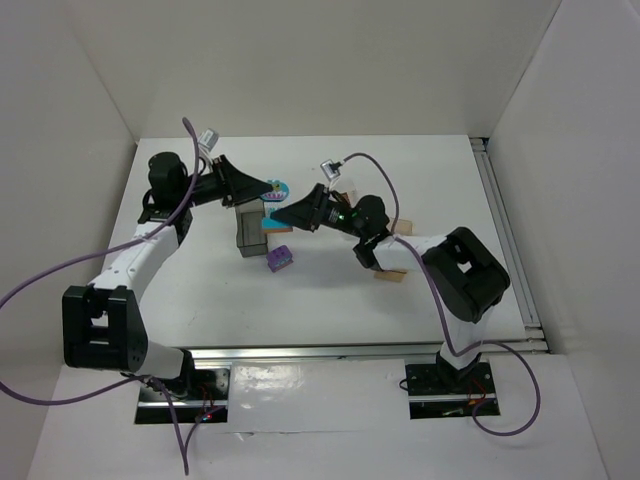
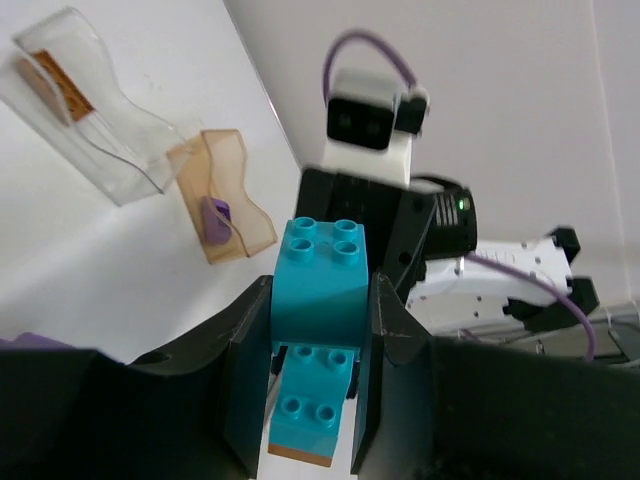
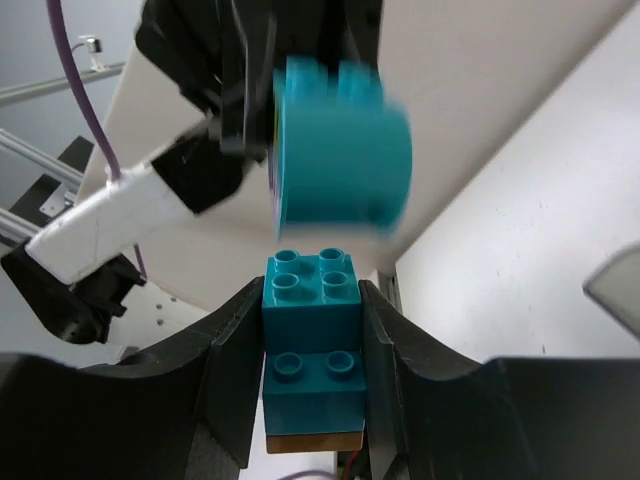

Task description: Sort the legos into containers by color

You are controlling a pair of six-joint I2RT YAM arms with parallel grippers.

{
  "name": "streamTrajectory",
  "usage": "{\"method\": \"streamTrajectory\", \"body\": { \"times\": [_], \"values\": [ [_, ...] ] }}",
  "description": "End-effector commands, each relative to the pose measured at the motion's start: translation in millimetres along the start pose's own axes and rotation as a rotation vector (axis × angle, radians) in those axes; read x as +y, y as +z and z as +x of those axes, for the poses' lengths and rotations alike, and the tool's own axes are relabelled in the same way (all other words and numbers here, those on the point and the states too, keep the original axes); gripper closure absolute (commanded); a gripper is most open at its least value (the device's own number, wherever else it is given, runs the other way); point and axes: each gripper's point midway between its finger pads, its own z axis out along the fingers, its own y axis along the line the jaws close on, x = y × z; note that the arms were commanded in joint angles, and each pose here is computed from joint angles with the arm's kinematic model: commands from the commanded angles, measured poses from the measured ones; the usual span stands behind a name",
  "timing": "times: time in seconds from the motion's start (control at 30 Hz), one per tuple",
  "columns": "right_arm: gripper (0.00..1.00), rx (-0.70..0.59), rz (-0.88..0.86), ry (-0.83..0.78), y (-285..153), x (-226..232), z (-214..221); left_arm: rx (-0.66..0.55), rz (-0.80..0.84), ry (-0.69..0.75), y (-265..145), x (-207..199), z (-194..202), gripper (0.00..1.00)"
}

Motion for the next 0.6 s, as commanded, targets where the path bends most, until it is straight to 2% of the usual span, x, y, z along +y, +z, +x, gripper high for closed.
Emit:
{"method": "streamTrajectory", "body": {
  "times": [0.0,0.1,0.13,0.2,0.23,0.27,0.3,0.37,0.4,0.43,0.47,0.57],
  "values": [
    [0.85,0.047,-0.002,-0.028,-18.6,14.2,18.6,-0.079,-0.044,0.048,-10.0,9.5,-35.0,1.0],
    [0.85,0.07,0.081,-0.019,-34.8,2.4,32.7,-0.103,-0.078,0.071,-15.1,15.1,-48.6,1.0],
    [0.85,0.063,0.107,-0.029,-45.5,4.7,33.1,-0.096,-0.127,0.02,-17.8,27.6,-46.8,1.0],
    [0.85,0.088,0.242,-0.033,-62.4,-15.6,41.2,-0.14,-0.255,0.051,-27.2,51.1,-56.5,1.0],
    [0.85,0.054,0.283,-0.114,-69.9,-10.5,32.5,-0.179,-0.457,-0.01,-40.6,77.9,-60.5,1.0],
    [0.85,0.042,0.342,-0.133,-76.1,-14.3,29.3,-0.238,-0.535,0.084,-44.2,81.9,-79.6,1.0],
    [0.85,0.074,0.471,-0.099,-92.6,-32.5,39.1,-0.185,-0.681,0.062,-56.1,104.6,-63.1,1.0],
    [0.85,-0.006,0.573,-0.199,-102.1,-26.4,12.2,-0.224,-0.849,0.087,-70.9,125.6,-65.5,1.0],
    [0.85,0.009,0.672,-0.186,-116.0,-36.8,15.0,-0.21,-0.879,0.074,-72.1,132.7,-57.2,1.0],
    [0.85,-0.055,0.723,-0.23,-119.8,-31.5,-4.4,-0.211,-0.896,0.07,-74.6,135.0,-56.3,1.0],
    [0.85,-0.045,0.795,-0.24,-130.9,-37.9,-4.3,-0.188,-0.941,0.065,-70.7,145.8,-46.7,1.0],
    [0.85,-0.107,0.892,-0.283,-142.5,-36.8,-24.1,-0.165,-1.002,0.063,-67.2,160.7,-38.5,1.0]
  ]
}}
